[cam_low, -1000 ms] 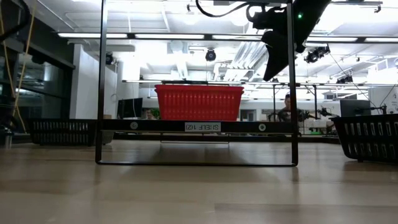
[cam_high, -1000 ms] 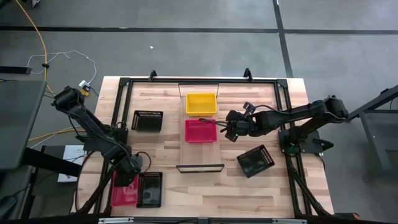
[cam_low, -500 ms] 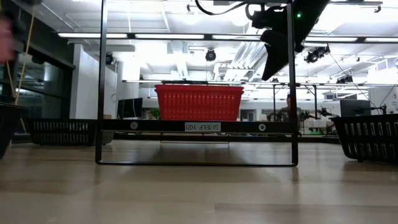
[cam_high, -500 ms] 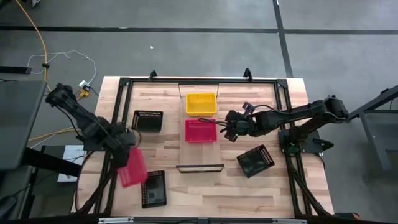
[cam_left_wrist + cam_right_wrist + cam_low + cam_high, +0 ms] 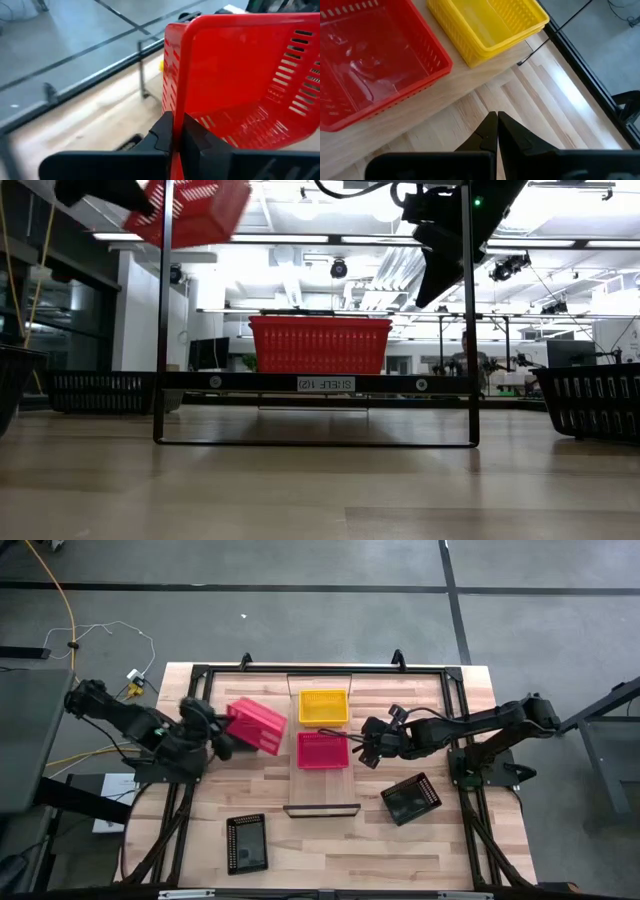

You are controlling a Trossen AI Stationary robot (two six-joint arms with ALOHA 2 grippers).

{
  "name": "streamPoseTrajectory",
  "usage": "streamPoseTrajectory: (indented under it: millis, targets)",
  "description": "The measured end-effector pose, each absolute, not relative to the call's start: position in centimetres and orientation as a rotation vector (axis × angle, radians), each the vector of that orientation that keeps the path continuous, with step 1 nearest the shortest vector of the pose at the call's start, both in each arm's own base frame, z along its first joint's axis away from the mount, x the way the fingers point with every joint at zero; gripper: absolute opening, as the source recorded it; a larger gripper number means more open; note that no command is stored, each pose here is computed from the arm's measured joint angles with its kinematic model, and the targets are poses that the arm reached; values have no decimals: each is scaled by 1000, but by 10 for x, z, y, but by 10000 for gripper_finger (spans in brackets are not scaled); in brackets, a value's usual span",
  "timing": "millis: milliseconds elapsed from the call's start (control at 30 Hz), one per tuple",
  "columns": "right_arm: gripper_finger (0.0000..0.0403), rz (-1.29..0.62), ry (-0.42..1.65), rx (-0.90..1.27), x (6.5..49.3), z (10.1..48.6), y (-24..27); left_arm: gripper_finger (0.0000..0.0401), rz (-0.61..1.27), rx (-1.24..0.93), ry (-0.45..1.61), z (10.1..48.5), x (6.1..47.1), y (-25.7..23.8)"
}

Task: Stack baskets on shelf by color
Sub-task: Stack the red bin on the red bin on the shelf

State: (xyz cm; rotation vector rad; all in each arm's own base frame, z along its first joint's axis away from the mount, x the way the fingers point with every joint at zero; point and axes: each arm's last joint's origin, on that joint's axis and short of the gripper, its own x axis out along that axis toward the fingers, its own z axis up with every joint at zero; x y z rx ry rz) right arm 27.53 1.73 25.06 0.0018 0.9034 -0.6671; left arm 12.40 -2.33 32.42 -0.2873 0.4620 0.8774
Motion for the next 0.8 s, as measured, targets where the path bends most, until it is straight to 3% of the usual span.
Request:
streamPoseTrajectory:
  millis: [233,467,667,800]
  targets:
    - [0,-704,885,1,275,251,16,0,831,-500,235,274,167,-32]
    - [0,-764,878,-2,272,251,15,0,726,-657,-9,249,210,-35]
    - [0,-846,890,-25,266,249,13,0,699,-611,39,234,244,-35]
    - [0,-925,918,-57,257,248,11,0,692,-503,149,246,257,-30]
